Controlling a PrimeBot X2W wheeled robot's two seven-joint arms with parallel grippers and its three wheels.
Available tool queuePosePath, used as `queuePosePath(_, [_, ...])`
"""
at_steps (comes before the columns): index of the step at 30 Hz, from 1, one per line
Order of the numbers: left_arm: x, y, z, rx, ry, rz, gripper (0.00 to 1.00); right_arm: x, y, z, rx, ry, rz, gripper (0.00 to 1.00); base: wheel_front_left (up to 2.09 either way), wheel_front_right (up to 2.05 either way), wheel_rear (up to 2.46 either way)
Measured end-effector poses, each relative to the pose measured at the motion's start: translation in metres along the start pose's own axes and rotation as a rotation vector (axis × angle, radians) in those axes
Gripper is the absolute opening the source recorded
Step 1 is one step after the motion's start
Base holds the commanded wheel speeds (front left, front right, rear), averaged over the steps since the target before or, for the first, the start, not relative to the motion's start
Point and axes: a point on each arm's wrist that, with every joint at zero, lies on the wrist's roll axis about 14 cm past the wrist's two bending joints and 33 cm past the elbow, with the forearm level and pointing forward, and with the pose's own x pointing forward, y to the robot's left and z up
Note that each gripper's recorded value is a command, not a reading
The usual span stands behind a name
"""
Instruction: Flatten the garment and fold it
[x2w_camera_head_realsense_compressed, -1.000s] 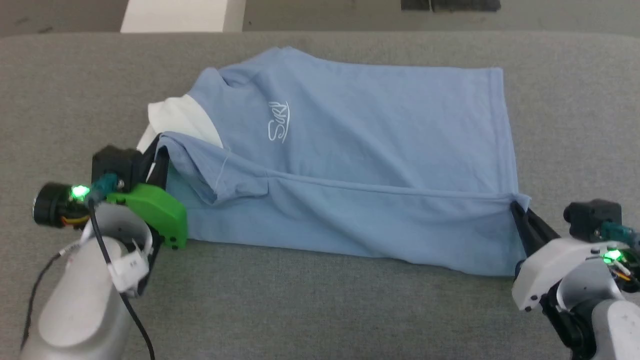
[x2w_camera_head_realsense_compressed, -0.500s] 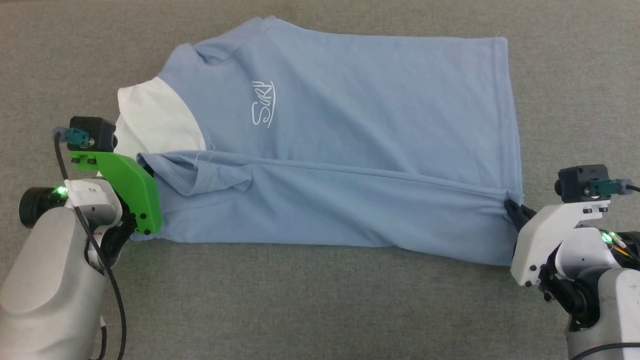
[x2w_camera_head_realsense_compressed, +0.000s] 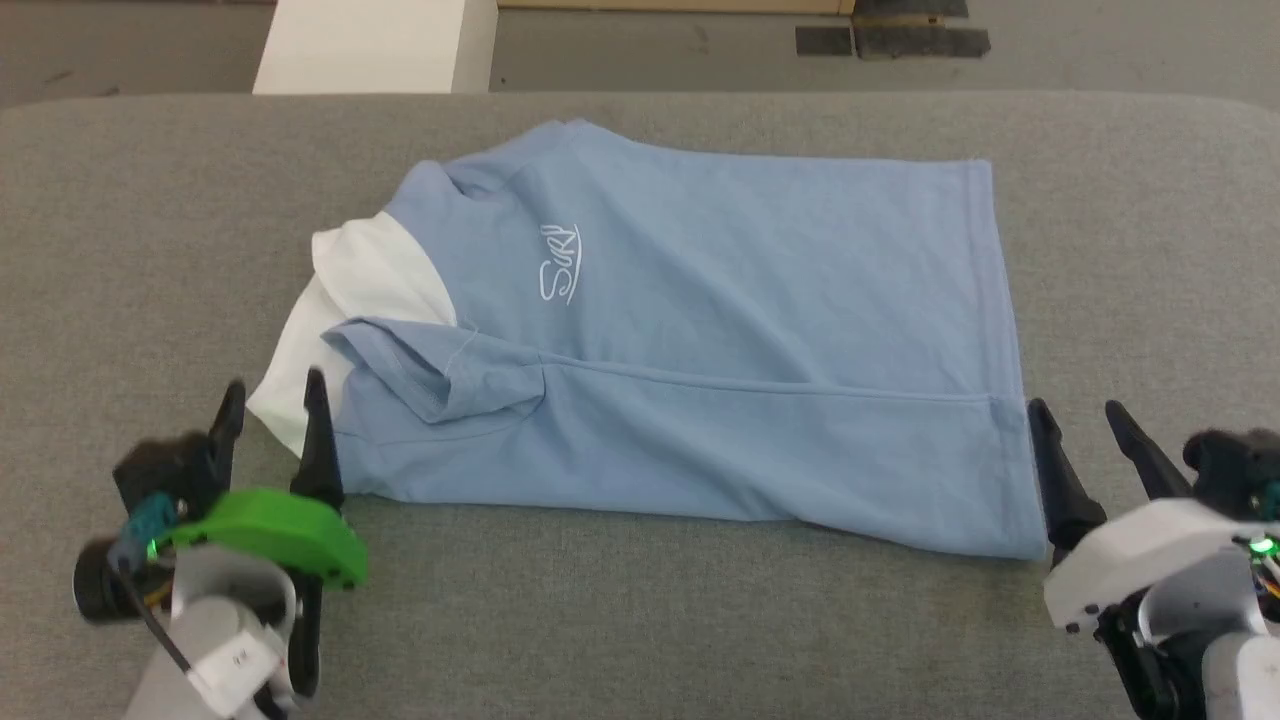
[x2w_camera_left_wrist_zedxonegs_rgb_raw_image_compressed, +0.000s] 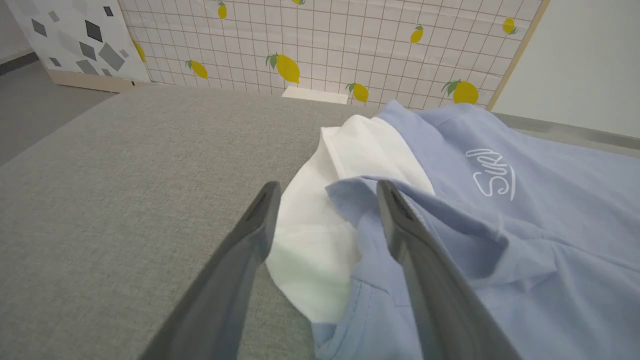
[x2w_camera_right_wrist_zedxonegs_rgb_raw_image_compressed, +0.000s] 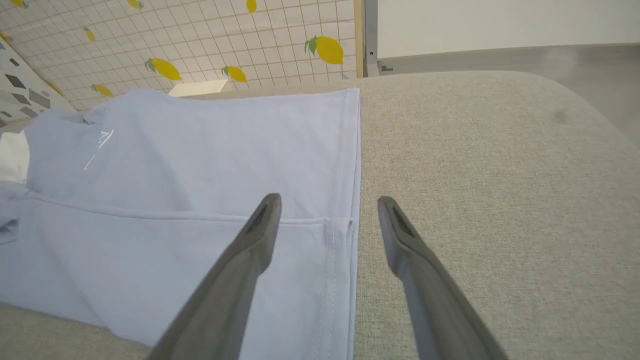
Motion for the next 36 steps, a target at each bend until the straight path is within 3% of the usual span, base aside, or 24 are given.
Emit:
queuePosePath(6, [-0.032,0.006,-0.016,-0.027,0.054,0.057,1.00,-0.022,0.005,0.016,0.030,-0.181,0.014,1.00,0.00,0.00,0.00])
queuePosePath(11, [-0.032,0.000,-0.030,-0.049,0.144,0.046,1.00,-0.036,0.006,0.019,0.057,-0.271,0.016,1.00,0.00,0.00,0.00])
queuePosePath(24, [-0.015,-0.009,-0.085,-0.161,0.539,0.078,1.00,-0.050,-0.006,0.008,0.067,-0.257,-0.027,1.00,0.00,0.00,0.00])
queuePosePath(25, [-0.015,-0.011,-0.086,-0.163,0.564,0.071,0.32,-0.051,-0.007,0.006,0.066,-0.252,-0.031,1.00,0.00,0.00,0.00])
queuePosePath(26, [-0.014,-0.011,-0.086,-0.162,0.575,0.067,0.07,-0.051,-0.008,0.006,0.066,-0.247,-0.033,1.00,0.00,0.00,0.00])
queuePosePath(27, [-0.013,-0.011,-0.085,-0.159,0.577,0.062,0.00,-0.051,-0.009,0.005,0.066,-0.245,-0.036,1.00,0.00,0.00,0.00])
queuePosePath(33, [-0.014,-0.014,-0.080,-0.160,0.551,0.048,0.00,-0.048,-0.012,0.001,0.054,-0.229,-0.045,1.00,0.00,0.00,0.00])
queuePosePath(36, [-0.018,-0.013,-0.081,-0.162,0.542,0.043,0.00,-0.040,-0.013,-0.014,0.066,-0.142,-0.048,1.00,0.00,0.00,0.00])
